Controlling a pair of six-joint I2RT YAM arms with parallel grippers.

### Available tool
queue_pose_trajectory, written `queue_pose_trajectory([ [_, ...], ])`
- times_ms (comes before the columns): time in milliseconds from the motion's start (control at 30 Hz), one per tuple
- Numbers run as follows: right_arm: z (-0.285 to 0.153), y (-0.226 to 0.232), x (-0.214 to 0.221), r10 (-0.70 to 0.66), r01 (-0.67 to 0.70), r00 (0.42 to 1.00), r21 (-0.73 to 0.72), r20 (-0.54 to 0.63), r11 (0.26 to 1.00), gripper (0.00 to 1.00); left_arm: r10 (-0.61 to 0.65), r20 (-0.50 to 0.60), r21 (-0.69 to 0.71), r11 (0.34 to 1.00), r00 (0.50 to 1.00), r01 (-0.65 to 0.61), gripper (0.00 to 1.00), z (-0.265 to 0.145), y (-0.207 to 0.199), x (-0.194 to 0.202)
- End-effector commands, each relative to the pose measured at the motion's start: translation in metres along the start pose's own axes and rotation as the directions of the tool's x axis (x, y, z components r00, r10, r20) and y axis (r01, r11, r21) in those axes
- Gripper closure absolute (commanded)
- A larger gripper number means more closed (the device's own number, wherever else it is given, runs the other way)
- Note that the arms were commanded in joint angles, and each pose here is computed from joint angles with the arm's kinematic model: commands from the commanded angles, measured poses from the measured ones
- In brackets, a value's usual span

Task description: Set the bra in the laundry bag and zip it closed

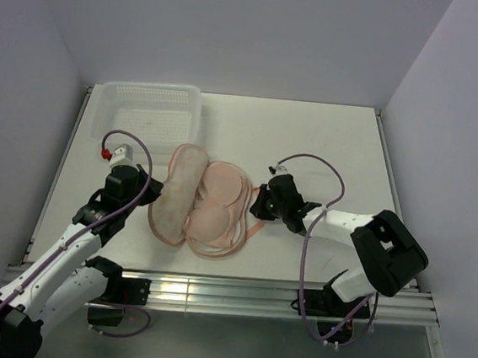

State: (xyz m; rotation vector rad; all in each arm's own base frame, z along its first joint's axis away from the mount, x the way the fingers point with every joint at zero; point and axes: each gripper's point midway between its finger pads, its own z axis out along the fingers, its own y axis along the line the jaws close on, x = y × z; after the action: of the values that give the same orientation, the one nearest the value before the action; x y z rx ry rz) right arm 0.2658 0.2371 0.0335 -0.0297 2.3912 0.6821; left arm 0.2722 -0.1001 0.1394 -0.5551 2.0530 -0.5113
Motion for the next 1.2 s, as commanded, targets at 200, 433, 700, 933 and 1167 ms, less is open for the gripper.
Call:
queue_pose_trajectory([
  [200, 0.023, 0.020, -0.002, 0.022, -0.022, 1.000, -0.021, -0.007, 1.000, 0.88, 0.013, -0.022, 0.152, 0.988, 1.000, -0.010, 1.00, -0.026, -0.063, -0.002],
  [433, 0.039, 0.044, -0.009, 0.015, -0.017, 1.000, -0.090, -0.021, 0.996, 0.88, -0.023, -0.055, 0.337, 0.941, 0.998, 0.041, 1.00, -0.043, -0.128, 0.004],
  [700, 0.031, 0.059, -0.023, -0.010, 0.007, 1.000, -0.135, -0.021, 0.991, 0.84, 0.021, -0.107, 0.470, 0.882, 0.994, 0.032, 1.00, -0.037, -0.197, 0.043],
  [933, 0.002, 0.036, -0.036, 0.003, -0.001, 1.000, -0.083, 0.029, 0.997, 0.61, 0.066, -0.147, 0.539, 0.842, 0.987, 0.024, 0.88, -0.023, -0.233, 0.083],
  [1167, -0.039, 0.014, -0.035, 0.024, -0.019, 0.993, -0.045, 0.117, 0.999, 0.53, 0.147, -0.023, 0.557, 0.823, 0.989, -0.110, 0.33, -0.016, -0.265, 0.051],
])
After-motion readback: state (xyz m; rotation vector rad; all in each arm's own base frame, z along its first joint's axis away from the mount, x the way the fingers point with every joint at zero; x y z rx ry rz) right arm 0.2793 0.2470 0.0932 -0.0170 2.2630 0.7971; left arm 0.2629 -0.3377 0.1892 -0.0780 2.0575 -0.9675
